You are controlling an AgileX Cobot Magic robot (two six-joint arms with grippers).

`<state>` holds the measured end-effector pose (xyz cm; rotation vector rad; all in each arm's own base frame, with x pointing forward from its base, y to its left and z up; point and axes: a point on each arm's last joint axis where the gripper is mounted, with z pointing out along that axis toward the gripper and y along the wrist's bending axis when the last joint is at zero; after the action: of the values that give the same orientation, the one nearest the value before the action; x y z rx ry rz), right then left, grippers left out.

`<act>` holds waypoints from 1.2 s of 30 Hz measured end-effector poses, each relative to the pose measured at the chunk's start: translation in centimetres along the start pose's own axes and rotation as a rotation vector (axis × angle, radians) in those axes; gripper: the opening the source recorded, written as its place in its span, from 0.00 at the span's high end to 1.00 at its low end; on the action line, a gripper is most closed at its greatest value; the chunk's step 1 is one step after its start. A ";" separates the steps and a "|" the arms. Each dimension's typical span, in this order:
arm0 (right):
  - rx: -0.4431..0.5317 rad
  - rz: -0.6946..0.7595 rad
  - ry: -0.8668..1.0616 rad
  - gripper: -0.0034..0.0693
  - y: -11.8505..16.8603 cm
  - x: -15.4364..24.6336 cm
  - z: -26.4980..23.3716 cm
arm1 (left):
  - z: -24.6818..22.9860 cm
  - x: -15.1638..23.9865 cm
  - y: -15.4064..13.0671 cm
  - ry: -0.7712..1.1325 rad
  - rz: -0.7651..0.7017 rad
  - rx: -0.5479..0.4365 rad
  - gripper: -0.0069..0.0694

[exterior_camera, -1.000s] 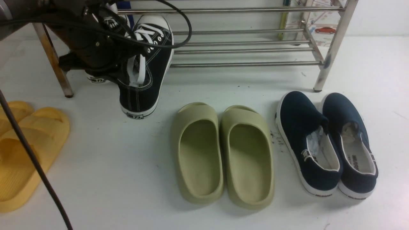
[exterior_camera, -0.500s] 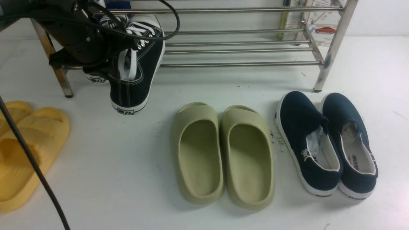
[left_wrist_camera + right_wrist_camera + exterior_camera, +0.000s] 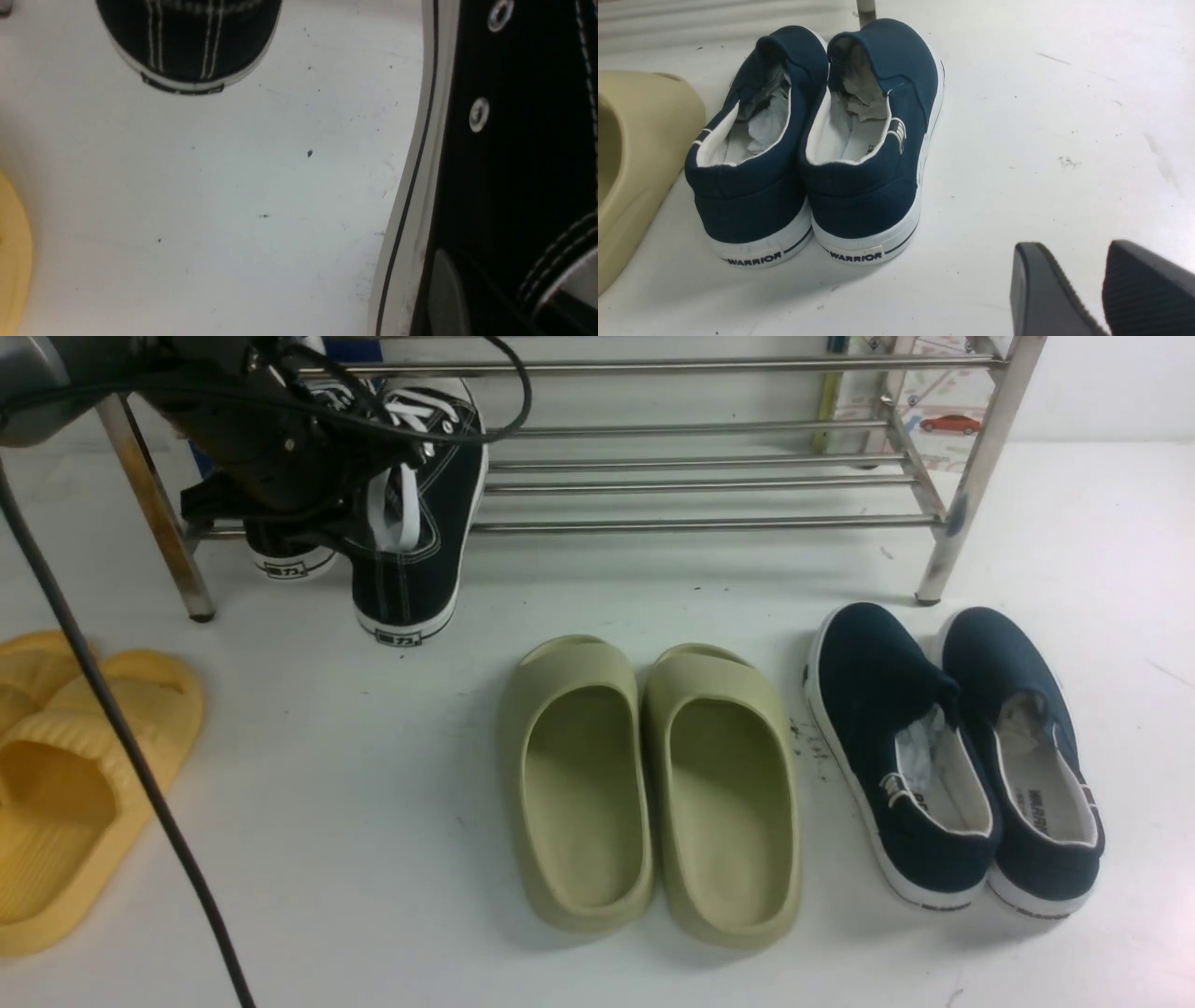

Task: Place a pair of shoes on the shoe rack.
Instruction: Use the left arm to put a shoe into the shoe rack

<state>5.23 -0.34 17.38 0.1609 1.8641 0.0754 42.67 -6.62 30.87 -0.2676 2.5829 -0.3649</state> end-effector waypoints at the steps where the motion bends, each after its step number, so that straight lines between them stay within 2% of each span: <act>1: 0.000 0.000 0.000 0.62 0.0 0.0 0.0 | 0.1 -0.3 -0.1 -0.006 -0.003 0.003 0.93; 16: 0.000 0.000 0.000 0.62 0.0 0.0 0.0 | 4.2 -3.6 -0.2 0.016 0.010 -0.070 0.93; 27: 0.000 0.000 0.000 0.62 0.0 0.0 0.0 | 4.2 -4.5 -0.2 -0.077 0.033 -0.073 0.93; 36: 0.000 0.000 0.000 0.62 0.0 0.0 0.0 | 6.3 -4.3 0.3 -0.060 0.034 -0.087 0.90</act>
<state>5.23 -0.34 17.38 0.1609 1.8641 0.0754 49.53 -6.54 27.58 -0.2611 2.5440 -0.2297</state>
